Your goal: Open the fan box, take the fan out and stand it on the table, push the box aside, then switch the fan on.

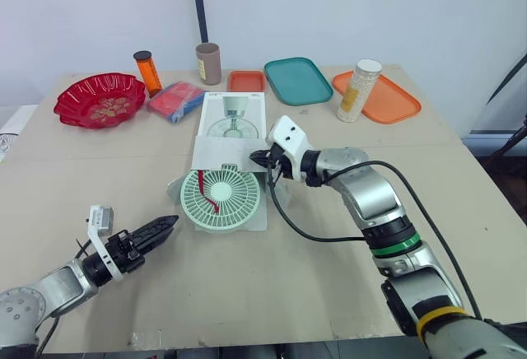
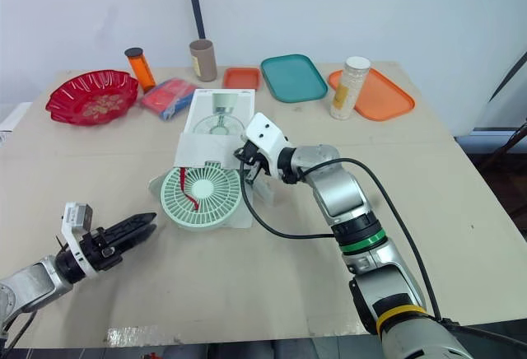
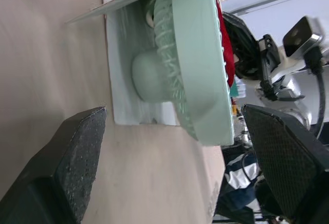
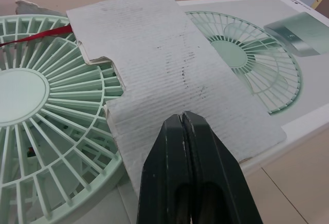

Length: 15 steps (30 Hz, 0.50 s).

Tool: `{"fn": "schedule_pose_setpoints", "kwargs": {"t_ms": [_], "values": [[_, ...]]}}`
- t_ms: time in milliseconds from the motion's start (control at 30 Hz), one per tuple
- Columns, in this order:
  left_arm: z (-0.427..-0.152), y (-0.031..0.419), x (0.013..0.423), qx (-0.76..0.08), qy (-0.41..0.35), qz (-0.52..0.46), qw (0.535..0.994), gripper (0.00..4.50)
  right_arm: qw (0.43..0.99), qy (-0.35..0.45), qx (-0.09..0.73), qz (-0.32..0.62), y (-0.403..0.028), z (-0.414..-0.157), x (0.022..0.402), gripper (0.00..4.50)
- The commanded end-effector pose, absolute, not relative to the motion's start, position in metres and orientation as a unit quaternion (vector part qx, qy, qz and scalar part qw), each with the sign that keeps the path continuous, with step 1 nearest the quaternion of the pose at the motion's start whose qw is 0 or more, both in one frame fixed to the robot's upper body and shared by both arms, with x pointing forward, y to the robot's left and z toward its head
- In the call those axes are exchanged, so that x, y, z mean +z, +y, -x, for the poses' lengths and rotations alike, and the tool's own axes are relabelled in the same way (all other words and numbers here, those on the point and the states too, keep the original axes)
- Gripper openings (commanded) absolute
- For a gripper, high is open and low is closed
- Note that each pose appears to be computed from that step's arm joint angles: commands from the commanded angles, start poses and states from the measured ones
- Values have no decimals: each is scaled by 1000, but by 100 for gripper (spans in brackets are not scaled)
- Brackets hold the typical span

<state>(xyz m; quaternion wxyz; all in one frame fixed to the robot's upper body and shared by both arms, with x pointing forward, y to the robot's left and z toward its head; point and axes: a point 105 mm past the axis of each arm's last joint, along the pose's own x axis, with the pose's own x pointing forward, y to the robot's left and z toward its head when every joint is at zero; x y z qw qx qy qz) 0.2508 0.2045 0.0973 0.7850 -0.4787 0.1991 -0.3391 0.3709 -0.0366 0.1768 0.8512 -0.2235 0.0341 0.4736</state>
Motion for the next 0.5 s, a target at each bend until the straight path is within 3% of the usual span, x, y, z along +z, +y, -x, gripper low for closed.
{"fn": "schedule_pose_setpoints", "kwargs": {"t_ms": [33,500], "values": [[-251,201,111,-366,186,477,777,445,851,23,474,226,-35,-369,182,0],[-282,163,127,-396,195,488,753,445,854,24,469,223,-34,-368,180,0]]}}
